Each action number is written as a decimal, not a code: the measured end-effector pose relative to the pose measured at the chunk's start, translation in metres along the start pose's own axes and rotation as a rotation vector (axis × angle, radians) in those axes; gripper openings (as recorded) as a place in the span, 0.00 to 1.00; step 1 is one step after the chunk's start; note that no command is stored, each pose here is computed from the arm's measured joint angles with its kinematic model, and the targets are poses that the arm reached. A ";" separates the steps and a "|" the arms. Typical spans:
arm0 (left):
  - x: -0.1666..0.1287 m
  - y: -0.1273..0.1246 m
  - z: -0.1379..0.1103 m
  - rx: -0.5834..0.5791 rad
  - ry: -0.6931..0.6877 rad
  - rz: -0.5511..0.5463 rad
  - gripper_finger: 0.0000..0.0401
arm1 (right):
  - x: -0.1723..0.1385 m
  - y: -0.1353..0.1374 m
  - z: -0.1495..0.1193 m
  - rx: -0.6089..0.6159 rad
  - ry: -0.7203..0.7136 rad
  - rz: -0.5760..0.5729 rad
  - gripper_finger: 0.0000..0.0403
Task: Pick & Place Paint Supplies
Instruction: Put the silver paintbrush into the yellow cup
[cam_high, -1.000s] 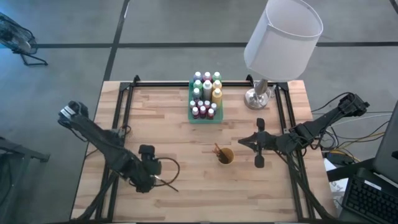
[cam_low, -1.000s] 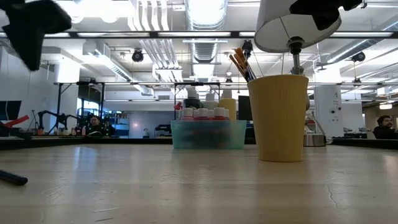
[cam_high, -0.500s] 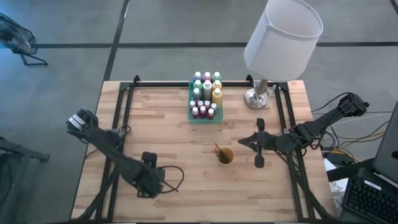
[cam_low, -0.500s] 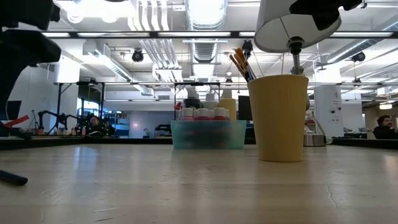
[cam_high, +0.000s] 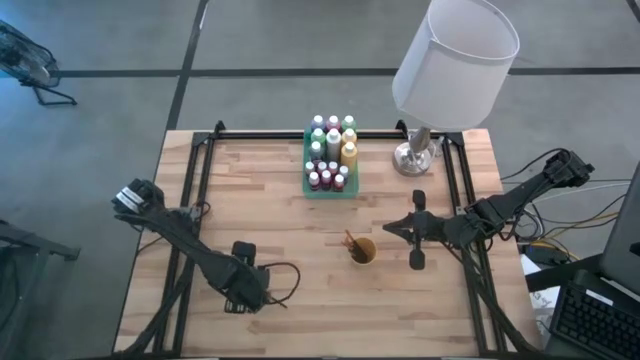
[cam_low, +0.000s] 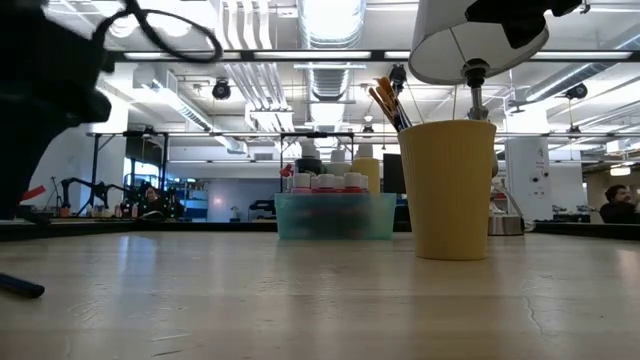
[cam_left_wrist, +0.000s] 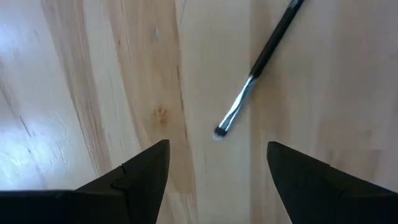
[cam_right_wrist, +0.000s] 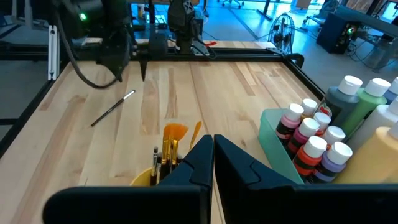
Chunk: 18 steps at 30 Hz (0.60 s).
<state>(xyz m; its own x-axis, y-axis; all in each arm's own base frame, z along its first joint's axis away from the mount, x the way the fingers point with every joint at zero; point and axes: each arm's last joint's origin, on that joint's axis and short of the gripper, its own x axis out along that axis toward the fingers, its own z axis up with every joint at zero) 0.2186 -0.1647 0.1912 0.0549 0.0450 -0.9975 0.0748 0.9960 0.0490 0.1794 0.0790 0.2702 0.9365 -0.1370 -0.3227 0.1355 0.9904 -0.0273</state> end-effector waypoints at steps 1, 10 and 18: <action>0.003 0.001 0.000 -0.003 0.014 0.000 0.68 | 0.000 0.000 0.000 0.000 0.000 0.000 0.02; 0.030 0.006 -0.001 -0.012 0.079 -0.022 0.68 | 0.000 0.000 0.000 -0.001 0.001 0.000 0.02; 0.043 0.002 0.003 0.036 0.081 -0.032 0.68 | 0.000 0.000 0.000 -0.001 0.000 0.000 0.02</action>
<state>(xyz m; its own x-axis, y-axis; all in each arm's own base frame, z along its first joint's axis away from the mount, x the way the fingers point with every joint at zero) 0.2245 -0.1613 0.1486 -0.0287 0.0209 -0.9994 0.1114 0.9936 0.0176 0.1793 0.0790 0.2698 0.9366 -0.1367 -0.3227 0.1349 0.9905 -0.0280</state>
